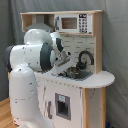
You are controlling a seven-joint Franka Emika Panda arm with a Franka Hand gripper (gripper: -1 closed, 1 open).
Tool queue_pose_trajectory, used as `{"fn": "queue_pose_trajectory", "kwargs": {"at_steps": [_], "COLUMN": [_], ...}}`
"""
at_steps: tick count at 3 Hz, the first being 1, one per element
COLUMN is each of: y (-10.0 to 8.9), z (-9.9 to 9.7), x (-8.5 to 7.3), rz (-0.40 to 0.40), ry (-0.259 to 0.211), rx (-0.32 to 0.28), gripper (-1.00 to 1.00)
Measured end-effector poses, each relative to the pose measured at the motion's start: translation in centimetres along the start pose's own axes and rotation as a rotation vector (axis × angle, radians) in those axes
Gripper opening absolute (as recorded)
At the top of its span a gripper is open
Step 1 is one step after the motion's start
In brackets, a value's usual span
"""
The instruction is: Play with the kitchen
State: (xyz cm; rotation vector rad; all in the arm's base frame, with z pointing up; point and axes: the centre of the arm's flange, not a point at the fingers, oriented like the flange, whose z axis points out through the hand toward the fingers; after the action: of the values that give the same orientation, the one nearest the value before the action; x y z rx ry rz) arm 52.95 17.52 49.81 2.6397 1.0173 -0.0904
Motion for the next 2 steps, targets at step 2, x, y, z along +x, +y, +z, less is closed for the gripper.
{"fn": "queue_pose_trajectory", "kwargs": {"at_steps": [2], "y": [-0.08], "z": [1.21], "x": [1.91], "rz": [-0.065], "ry": [0.016], "rx": [0.038], "gripper": [-1.0]}}
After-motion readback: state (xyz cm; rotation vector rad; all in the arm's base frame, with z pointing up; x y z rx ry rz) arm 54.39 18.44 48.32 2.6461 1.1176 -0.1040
